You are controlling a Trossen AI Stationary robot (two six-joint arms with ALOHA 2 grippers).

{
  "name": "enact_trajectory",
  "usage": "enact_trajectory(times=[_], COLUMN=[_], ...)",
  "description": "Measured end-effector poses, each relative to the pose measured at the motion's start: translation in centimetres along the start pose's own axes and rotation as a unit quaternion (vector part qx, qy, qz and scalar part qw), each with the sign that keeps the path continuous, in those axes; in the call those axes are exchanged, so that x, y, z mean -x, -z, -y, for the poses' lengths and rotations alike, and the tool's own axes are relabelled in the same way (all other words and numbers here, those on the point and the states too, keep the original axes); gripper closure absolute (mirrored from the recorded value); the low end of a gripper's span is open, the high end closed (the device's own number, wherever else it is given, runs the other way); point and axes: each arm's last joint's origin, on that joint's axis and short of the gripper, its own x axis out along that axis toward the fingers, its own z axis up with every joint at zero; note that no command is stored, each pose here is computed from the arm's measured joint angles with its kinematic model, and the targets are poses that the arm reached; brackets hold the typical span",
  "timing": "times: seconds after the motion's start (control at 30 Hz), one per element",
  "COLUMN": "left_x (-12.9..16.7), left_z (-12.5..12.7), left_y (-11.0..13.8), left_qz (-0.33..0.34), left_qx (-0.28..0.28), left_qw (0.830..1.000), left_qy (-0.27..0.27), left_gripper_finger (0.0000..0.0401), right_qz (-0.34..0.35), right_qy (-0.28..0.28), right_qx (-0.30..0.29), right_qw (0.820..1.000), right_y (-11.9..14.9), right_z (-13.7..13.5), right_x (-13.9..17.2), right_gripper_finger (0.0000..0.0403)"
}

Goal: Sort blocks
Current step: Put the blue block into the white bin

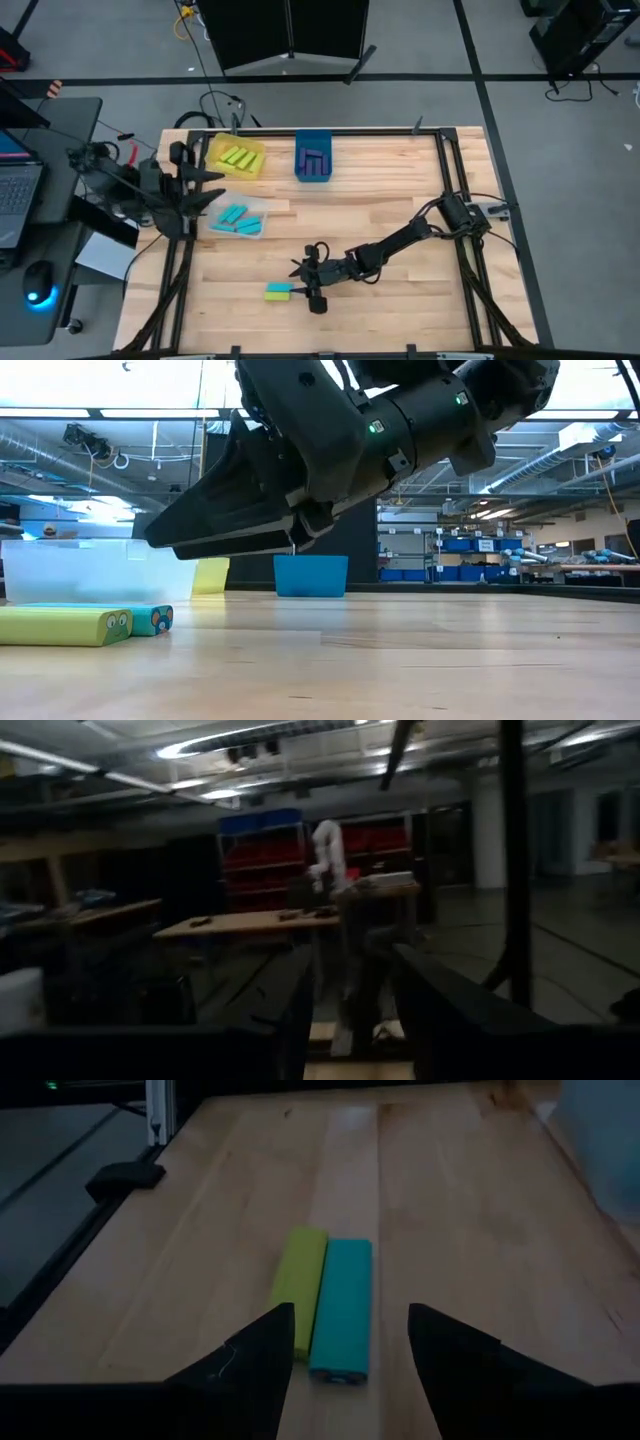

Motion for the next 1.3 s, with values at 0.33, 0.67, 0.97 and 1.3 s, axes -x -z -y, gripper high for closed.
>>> enact_trajectory(times=[0.33,0.67,0.97,1.3], left_x=[1.4,1.8,2.2,2.1], left_z=[0.9,1.8,2.3,3.0], left_y=[9.2,14.0,16.8,18.7], left_qz=[-0.028,-0.021,-0.044,-0.065], left_qx=[0.009,0.046,0.065,0.069], left_qw=[0.997,0.995,0.993,0.992], left_qy=[-0.078,-0.091,-0.087,-0.085], left_gripper_finger=[0.0259,0.0259,0.0259,0.0259], right_qz=[-0.028,-0.037,-0.019,-0.022], right_qy=[0.001,0.0,0.006,0.005], right_qx=[-0.001,0.0,0.005,0.009], right_qw=[1.0,0.999,1.0,1.0], right_y=[1.5,2.6,2.4,2.5], right_z=[0.2,-0.1,-0.4,-0.6], right_x=[-0.7,-1.2,-1.2,-1.1], right_gripper_finger=[0.0171,0.0164,0.0164,0.0164])
